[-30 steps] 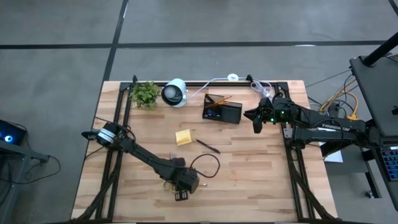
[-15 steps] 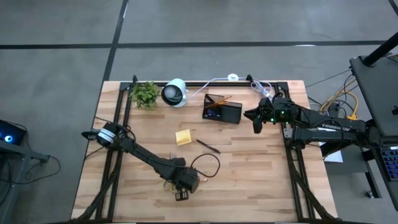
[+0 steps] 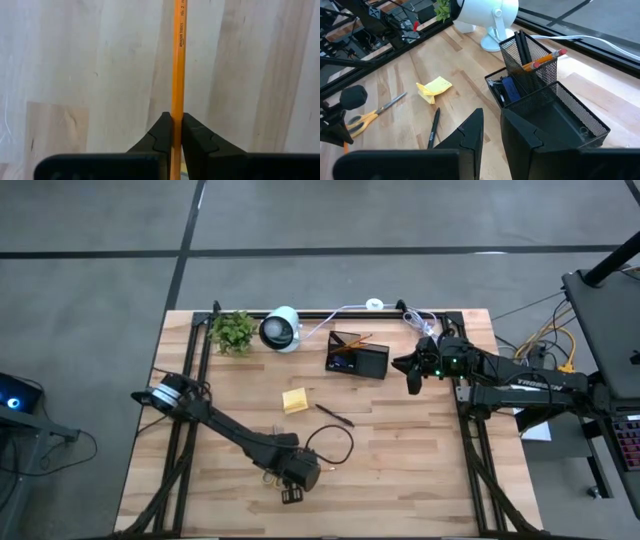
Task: Pick and place office supplies into organizer
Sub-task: Put the pencil into the desk organizer
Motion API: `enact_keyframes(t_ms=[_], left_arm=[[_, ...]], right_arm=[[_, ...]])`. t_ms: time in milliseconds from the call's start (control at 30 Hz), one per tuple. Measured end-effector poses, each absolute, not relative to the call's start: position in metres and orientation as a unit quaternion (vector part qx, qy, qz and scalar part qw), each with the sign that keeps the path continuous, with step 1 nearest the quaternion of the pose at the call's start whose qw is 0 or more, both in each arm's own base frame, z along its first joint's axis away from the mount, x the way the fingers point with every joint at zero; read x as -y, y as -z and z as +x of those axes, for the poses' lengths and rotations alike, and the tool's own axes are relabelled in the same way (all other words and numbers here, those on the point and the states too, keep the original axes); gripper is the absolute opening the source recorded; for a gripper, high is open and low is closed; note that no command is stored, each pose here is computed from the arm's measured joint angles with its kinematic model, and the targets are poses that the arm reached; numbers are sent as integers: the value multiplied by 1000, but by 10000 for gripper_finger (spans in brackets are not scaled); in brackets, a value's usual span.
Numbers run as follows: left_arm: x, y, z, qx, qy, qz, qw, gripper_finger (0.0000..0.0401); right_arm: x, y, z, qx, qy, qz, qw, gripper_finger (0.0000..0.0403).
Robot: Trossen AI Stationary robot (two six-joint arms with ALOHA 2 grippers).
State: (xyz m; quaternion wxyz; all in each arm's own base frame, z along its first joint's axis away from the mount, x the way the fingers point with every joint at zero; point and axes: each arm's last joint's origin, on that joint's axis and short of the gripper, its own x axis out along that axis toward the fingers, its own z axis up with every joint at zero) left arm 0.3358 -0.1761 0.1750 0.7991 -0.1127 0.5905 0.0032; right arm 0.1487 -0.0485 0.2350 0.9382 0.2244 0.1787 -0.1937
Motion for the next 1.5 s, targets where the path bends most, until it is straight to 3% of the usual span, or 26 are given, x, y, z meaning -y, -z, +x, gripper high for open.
enact_keyframes(t_ms=[867, 1500], left_arm=[[147, -213, 344, -506, -38, -103, 855, 7], [77, -250, 373, -372, -108, -176, 905, 7]], right_arm=[[48, -235, 149, -180, 193, 219, 939, 57], [49, -235, 149, -182, 192, 217, 939, 57]])
